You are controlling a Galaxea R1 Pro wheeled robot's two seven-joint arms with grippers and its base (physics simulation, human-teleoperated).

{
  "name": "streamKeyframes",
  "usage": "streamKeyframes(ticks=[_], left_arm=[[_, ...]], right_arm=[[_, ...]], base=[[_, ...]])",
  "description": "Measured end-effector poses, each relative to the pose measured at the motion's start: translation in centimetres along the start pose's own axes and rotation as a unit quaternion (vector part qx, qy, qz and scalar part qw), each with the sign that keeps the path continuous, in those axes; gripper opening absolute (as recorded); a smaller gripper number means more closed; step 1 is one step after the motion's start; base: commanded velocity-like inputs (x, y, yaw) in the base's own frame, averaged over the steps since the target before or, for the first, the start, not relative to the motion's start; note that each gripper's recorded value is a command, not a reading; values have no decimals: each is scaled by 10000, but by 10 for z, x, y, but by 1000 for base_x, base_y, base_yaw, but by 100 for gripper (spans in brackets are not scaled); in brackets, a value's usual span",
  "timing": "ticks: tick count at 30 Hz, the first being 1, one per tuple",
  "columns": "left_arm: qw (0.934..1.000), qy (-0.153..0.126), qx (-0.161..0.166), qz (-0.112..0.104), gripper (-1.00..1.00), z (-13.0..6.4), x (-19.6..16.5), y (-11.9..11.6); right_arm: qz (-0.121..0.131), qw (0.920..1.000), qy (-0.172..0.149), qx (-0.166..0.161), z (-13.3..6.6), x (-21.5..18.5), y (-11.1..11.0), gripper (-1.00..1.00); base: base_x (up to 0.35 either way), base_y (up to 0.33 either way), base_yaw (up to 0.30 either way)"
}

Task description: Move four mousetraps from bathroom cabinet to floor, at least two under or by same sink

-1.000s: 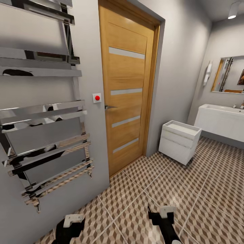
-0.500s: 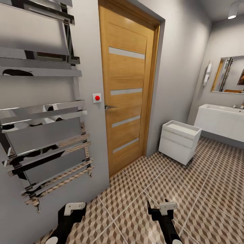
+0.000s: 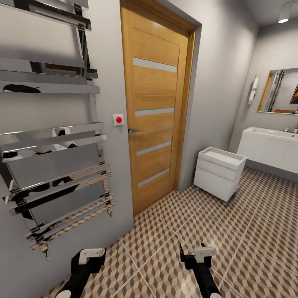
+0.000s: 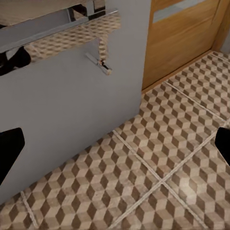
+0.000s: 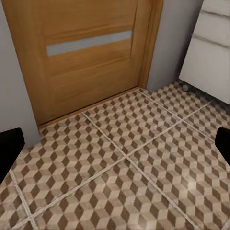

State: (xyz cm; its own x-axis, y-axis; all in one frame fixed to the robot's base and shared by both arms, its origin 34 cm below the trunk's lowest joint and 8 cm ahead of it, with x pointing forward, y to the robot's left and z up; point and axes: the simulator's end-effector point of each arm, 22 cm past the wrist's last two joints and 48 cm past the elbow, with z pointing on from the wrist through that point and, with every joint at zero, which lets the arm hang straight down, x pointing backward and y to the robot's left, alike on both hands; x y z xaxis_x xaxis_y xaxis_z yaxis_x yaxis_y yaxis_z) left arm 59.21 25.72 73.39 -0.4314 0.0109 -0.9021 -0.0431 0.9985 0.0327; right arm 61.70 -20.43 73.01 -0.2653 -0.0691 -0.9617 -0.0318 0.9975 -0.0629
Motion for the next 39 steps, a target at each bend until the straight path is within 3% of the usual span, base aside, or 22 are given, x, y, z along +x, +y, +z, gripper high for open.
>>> streamKeyframes(ticks=[7, 15, 24, 29, 39], left_arm=[[9999, 5, -115, 127, 100, 1, 0, 19], [9997, 80, -139, 163, 100, 1, 5, 24], [9990, 448, -52, 76, 100, 1, 42, 9], [9988, 498, 14, 1, 100, 0, 48, -4], [9985, 538, 34, -20, 100, 0, 52, -8]], right_arm=[[45, 9997, -253, 23, 0, -11, -1, 100], [62, 9993, -355, 30, -1, -15, -1, 100], [54, 9995, -310, 13, -1, -11, 1, 100], [53, 9996, -287, 1, -1, -9, 1, 100], [59, 9996, -272, -14, -2, -7, 3, 100]], base=[[0, 0, 0], [0, 0, 0], [0, 0, 0], [0, 0, 0], [0, 0, 0]])
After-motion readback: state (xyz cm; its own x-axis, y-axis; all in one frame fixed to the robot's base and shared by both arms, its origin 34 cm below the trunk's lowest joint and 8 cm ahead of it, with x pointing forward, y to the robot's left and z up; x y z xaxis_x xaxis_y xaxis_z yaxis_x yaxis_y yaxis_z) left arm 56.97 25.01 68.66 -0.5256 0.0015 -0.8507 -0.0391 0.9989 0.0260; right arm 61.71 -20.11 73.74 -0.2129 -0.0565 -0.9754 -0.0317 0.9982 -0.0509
